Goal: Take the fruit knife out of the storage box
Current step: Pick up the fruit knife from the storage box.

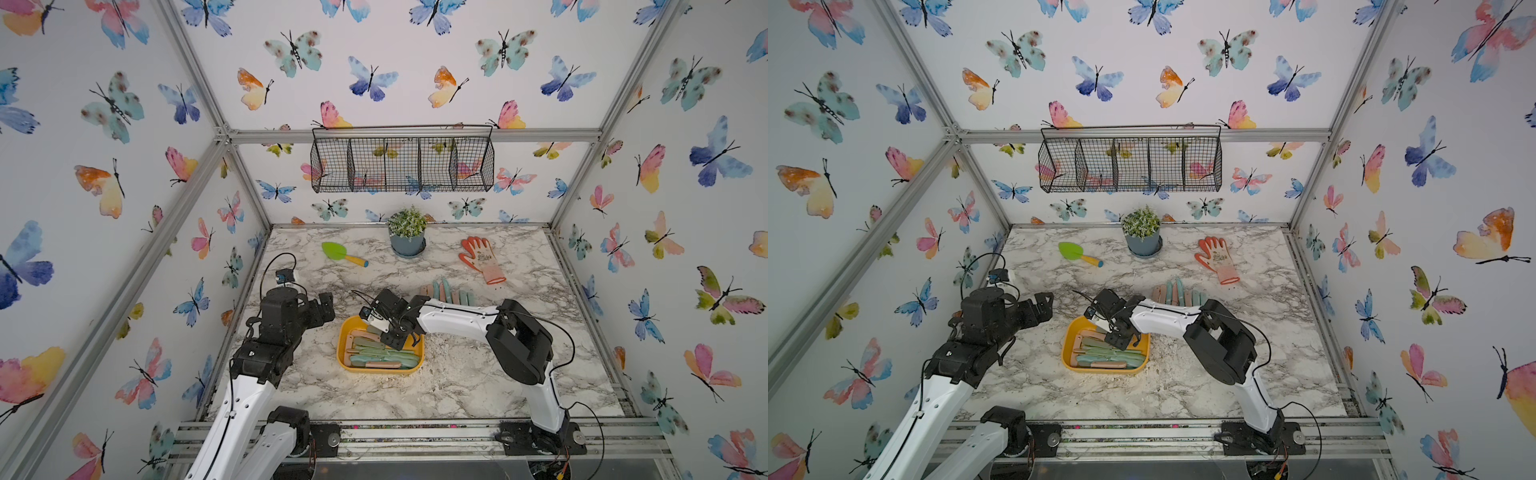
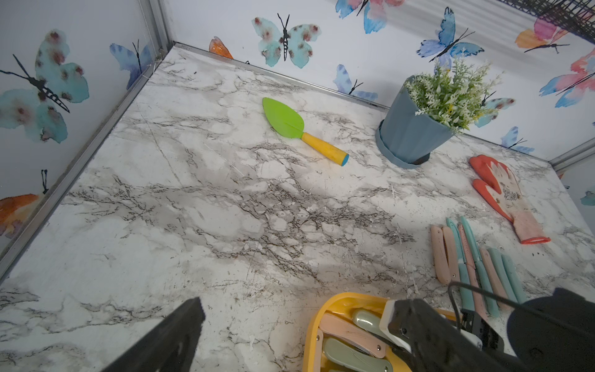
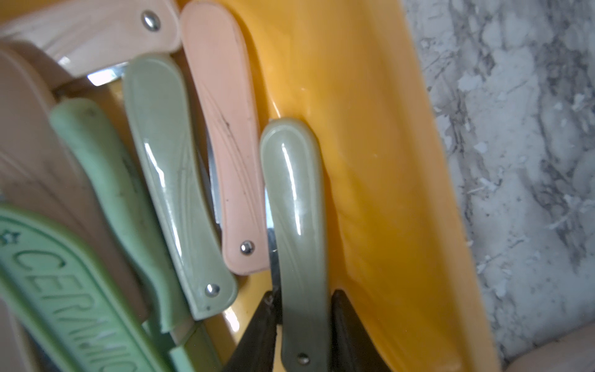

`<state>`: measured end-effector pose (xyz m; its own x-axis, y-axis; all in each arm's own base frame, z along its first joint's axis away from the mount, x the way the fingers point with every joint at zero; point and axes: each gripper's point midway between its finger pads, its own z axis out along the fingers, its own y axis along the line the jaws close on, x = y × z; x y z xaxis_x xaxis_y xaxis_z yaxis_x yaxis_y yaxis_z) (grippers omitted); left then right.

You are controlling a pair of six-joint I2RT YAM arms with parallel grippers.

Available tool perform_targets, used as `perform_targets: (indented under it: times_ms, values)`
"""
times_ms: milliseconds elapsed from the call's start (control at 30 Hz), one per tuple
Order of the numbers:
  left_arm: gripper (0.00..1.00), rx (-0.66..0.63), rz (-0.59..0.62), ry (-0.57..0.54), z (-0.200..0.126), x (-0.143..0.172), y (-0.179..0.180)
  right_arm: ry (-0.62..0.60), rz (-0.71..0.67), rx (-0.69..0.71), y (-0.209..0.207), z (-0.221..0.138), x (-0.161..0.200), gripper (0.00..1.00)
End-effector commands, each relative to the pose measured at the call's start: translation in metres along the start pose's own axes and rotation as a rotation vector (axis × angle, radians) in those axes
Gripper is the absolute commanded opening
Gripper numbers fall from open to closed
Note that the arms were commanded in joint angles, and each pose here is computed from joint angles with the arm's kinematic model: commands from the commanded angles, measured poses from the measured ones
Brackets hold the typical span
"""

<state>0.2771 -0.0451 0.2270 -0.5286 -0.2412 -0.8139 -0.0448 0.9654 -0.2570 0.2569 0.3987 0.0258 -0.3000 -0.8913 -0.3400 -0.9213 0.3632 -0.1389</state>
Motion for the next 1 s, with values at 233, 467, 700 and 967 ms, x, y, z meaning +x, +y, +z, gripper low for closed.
perform_targets:
  times_ms: [233, 467, 700, 967]
  values:
    - [0.98, 0.023, -0.002, -0.035, -0.006, -0.011, -0.005, -0.023, 0.032, 0.015, -0.003, -0.022, -0.003, 0.29]
    - [0.98, 0.024, -0.003, -0.036, -0.006, -0.011, -0.005, -0.038, 0.044, 0.016, -0.004, -0.034, -0.004, 0.29]
    - [0.98, 0.026, -0.003, -0.038, -0.007, -0.012, -0.005, -0.076, 0.058, 0.031, -0.007, -0.049, -0.007, 0.29]
    - [0.98, 0.043, -0.001, -0.032, -0.006, -0.010, -0.008, -0.107, 0.092, 0.047, -0.012, -0.063, -0.011, 0.28]
